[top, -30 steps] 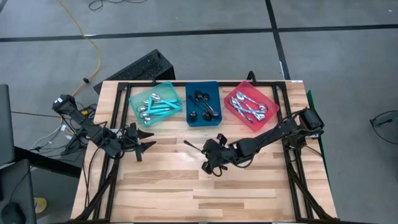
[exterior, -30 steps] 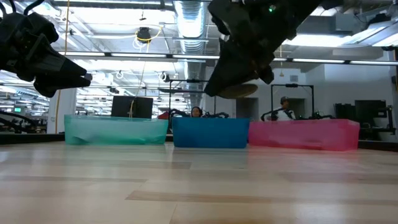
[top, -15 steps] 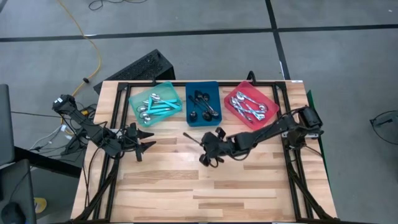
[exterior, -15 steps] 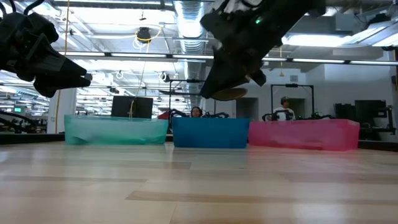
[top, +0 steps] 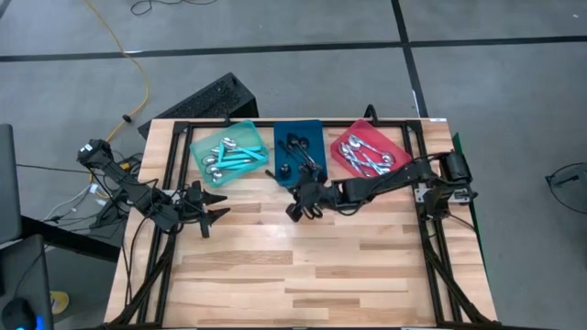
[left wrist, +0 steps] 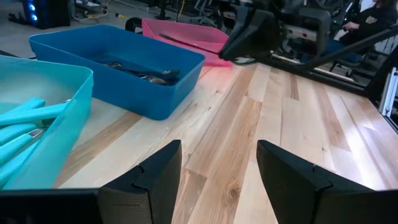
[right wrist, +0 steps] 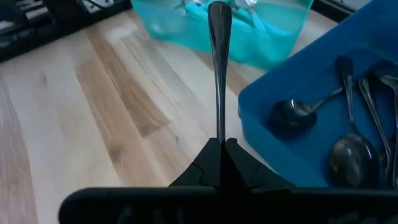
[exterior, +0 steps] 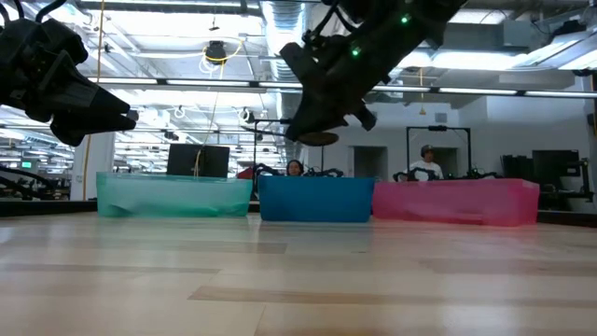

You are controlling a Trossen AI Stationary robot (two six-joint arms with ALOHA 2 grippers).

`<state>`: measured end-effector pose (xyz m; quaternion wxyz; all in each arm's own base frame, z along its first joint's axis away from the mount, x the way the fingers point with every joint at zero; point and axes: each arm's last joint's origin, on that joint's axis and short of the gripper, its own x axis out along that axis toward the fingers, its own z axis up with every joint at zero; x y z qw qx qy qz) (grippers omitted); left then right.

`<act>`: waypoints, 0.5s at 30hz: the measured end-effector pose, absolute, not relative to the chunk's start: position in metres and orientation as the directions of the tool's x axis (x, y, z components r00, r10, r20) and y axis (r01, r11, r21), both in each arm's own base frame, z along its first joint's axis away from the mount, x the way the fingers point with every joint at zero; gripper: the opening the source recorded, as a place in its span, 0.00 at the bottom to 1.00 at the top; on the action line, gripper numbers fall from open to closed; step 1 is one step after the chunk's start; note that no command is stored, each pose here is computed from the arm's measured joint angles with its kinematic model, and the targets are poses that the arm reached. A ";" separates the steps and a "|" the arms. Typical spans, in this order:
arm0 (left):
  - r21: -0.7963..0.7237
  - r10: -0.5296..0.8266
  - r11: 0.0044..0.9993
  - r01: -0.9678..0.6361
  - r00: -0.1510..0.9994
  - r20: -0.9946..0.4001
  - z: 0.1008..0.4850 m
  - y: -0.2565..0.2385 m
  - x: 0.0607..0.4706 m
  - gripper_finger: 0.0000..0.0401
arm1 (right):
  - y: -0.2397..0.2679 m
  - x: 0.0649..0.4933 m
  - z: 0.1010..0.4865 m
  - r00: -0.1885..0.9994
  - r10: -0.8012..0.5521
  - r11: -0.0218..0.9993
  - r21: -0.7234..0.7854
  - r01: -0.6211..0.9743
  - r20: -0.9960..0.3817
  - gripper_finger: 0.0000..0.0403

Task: Sort silverware by color (type)
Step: Put the black spoon into the blue bin

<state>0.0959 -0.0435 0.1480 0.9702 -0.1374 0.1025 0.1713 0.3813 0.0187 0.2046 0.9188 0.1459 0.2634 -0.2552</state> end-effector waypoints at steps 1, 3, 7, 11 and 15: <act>-0.229 0.304 0.904 -0.360 0.920 -0.246 0.148 -0.044 0.096 0.48 | 0.016 0.382 0.205 0.734 -0.397 0.825 0.135 0.548 -0.551 0.06; -0.228 0.304 0.905 -0.360 0.920 -0.246 0.148 -0.044 0.096 0.48 | 0.009 0.384 0.207 0.740 -0.409 0.823 0.135 0.552 -0.534 0.06; -0.227 0.304 0.905 -0.360 0.920 -0.246 0.148 -0.044 0.096 0.48 | -0.008 0.385 0.209 0.732 -0.442 0.800 0.141 0.583 -0.519 0.06; -0.227 0.305 0.905 -0.361 0.920 -0.246 0.148 -0.043 0.096 0.48 | -0.022 0.386 0.211 0.728 -0.470 0.779 0.152 0.608 -0.500 0.06; -0.226 0.305 0.905 -0.360 0.920 -0.246 0.148 -0.043 0.096 0.48 | -0.036 0.385 0.211 0.713 -0.495 0.760 0.151 0.632 -0.497 0.06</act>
